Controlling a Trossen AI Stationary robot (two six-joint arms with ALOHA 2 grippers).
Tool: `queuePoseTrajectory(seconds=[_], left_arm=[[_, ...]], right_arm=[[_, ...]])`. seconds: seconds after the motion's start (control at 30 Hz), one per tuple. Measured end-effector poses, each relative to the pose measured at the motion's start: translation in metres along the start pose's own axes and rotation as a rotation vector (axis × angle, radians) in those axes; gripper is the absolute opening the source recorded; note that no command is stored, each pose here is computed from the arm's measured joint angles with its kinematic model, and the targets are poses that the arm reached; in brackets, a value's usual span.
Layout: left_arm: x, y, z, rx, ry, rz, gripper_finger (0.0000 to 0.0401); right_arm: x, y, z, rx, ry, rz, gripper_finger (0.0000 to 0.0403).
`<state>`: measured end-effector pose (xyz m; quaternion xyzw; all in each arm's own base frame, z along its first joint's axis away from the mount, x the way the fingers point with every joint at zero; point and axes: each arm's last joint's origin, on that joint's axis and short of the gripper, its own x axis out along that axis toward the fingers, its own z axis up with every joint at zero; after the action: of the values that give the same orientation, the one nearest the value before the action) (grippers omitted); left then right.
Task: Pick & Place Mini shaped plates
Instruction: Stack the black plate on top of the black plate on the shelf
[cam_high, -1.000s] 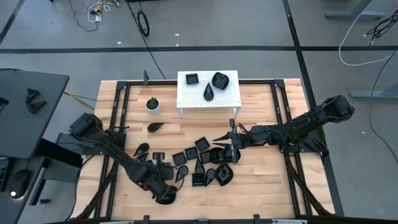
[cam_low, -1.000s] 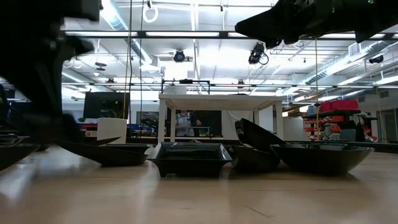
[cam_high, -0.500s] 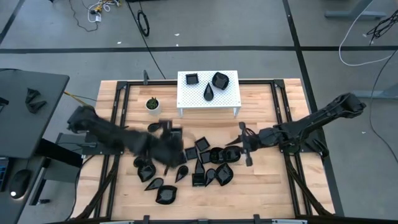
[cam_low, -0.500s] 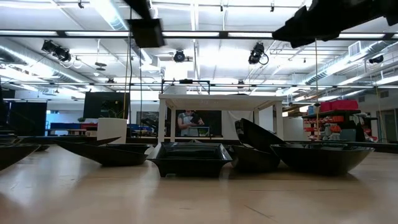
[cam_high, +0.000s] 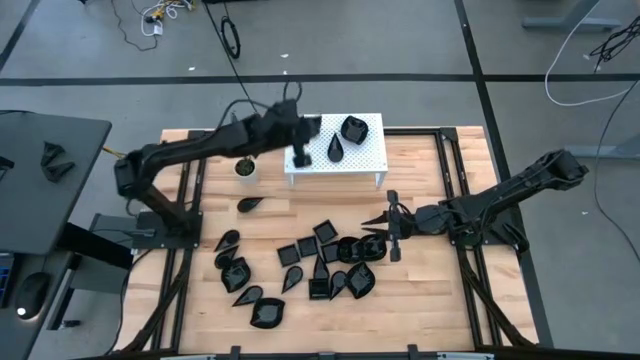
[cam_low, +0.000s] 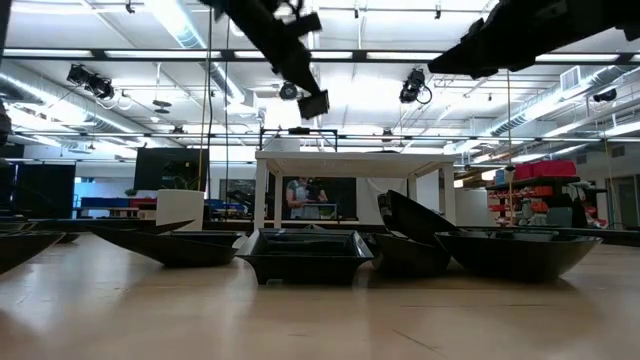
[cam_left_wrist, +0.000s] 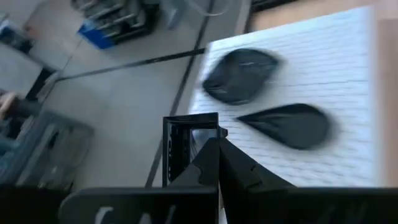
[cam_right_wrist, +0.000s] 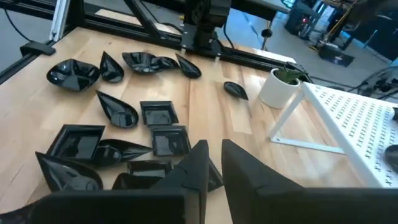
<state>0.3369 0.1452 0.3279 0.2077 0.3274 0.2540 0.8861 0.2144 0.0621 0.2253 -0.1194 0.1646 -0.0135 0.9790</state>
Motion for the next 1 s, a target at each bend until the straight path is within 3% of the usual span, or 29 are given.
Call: queuePoseTrajectory(seconds=[0.3,0.7,1.0], left_arm=[[0.051,0.002,-0.030,0.074,0.144,0.026,0.0002],[0.057,0.000,-0.034,0.076,0.162,0.021,0.0008],[0.061,0.006,-0.039,0.003,0.163,0.008,0.0009]], right_arm=[[0.000,-0.002,0.002,0.071,-0.024,-0.009,0.0047],[0.001,-0.002,0.002,0.096,-0.018,-0.008,0.0047],[0.001,-0.002,0.002,0.092,-0.017,-0.008,0.0047]])
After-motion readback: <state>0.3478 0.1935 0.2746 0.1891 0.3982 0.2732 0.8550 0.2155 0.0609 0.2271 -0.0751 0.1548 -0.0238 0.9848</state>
